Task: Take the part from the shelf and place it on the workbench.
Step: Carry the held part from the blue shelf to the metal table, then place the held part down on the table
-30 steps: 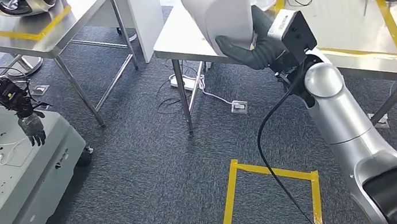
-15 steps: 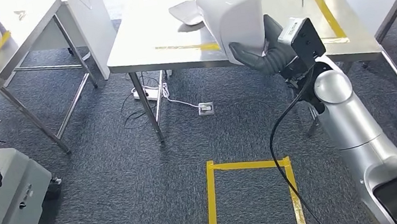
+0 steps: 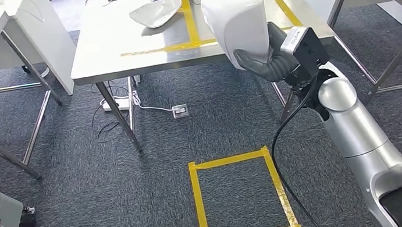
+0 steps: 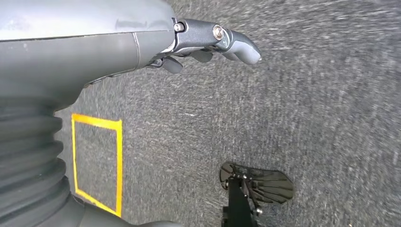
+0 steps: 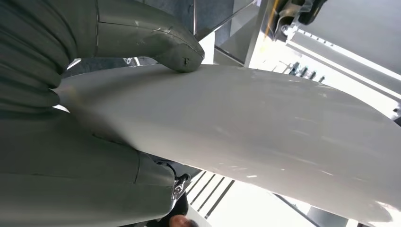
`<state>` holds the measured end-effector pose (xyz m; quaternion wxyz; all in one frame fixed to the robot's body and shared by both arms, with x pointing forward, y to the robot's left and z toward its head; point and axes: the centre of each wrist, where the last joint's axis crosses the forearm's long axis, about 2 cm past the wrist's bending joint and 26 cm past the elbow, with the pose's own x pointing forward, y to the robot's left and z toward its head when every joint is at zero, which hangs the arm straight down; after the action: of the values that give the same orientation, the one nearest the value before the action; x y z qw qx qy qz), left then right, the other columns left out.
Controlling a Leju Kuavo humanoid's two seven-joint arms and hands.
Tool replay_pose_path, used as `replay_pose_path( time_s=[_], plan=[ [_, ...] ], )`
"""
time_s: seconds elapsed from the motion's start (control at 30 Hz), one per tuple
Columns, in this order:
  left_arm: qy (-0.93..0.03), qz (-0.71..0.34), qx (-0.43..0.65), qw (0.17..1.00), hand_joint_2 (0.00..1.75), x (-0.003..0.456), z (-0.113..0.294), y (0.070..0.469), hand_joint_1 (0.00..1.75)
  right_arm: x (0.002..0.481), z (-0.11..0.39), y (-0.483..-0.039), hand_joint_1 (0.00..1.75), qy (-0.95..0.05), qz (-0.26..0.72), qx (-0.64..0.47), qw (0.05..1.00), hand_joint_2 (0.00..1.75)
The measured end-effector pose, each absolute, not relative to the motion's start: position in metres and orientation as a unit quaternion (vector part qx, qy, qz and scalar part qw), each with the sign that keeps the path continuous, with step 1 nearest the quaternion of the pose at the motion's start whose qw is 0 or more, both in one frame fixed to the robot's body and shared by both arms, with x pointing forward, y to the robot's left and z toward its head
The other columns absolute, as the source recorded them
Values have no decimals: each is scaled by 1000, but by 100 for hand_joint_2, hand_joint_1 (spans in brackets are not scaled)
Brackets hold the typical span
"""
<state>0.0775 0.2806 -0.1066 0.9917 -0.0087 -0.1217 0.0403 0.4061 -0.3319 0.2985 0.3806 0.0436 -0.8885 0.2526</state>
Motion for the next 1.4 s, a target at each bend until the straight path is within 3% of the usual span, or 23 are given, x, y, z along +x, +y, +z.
replay_pose_path(
  time_s=[1.4],
  plan=[
    [-116, 32, 10, 993, 175, 75, -107, 283, 0, 403, 279, -328, 175, -887, 241, 42, 393, 175]
  ],
)
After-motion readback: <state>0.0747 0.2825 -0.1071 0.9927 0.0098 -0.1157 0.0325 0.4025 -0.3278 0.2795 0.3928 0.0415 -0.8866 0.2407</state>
